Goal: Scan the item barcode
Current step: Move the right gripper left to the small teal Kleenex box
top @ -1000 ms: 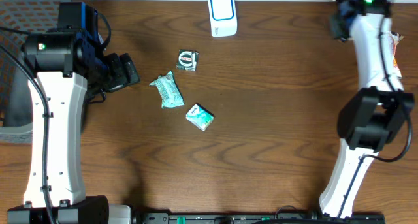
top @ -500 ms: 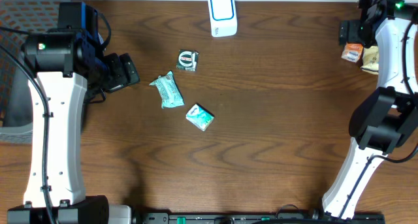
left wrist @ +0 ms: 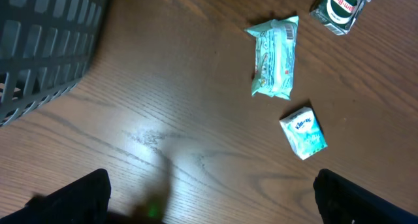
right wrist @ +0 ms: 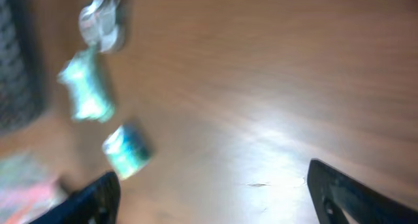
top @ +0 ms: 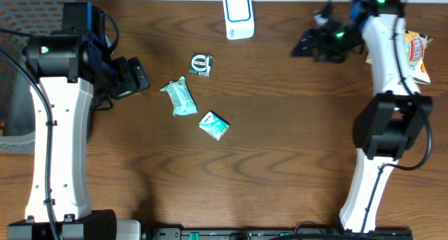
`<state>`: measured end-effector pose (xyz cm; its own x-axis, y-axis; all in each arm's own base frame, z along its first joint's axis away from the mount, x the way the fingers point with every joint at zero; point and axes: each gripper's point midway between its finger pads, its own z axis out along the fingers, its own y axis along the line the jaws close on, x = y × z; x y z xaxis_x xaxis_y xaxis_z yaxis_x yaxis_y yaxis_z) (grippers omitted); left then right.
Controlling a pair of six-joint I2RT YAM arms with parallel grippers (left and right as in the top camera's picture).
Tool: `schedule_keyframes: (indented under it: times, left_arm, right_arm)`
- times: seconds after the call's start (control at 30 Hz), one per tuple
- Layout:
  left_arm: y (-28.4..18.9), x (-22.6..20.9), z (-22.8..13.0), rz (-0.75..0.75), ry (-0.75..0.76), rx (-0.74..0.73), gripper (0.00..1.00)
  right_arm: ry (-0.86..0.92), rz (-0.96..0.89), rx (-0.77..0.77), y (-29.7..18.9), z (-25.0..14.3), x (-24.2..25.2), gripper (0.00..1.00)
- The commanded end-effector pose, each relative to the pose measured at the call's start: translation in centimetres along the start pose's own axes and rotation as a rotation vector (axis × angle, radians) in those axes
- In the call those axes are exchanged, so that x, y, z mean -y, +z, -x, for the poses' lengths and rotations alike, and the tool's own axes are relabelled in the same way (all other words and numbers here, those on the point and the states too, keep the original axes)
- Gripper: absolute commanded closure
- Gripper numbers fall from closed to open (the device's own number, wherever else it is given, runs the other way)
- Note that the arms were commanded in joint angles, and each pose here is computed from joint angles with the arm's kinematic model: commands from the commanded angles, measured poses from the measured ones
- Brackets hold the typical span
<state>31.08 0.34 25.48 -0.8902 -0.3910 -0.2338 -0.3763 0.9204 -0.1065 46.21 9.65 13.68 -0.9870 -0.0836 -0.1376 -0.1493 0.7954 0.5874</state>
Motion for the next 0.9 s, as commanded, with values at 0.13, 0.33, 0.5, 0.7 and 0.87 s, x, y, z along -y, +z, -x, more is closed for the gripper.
schedule_keyframes:
  times: [0.13, 0.33, 0.5, 0.7, 0.87]
  left_arm:
    - [0.2, -0.1, -0.1, 0.006, -0.015, -0.007, 0.03]
    - [0.2, -0.1, -0.1, 0.006, -0.015, -0.007, 0.02]
    - [0.2, -0.1, -0.1, 0.006, -0.015, -0.007, 0.02]
    - [0.2, -0.1, -0.1, 0.006, -0.014, -0.007, 0.02]
    - [0.2, -0.1, -0.1, 0.006, -0.014, -0.007, 0.02]
  right_arm:
    - [-0.332, 0.076, -0.272, 5.8, -6.0, -8.4, 0.41]
    - [-0.380, -0.092, -0.462, 11.2, -11.3, -12.0, 0.61]
    - [-0.388, -0.220, -0.565, 15.0, -15.7, -14.0, 0.72]
    - [-0.292, -0.289, -0.522, 19.1, -17.7, -15.6, 0.87]
    - [-0.219, -0.375, -0.483, 21.3, -18.8, -14.9, 0.87]
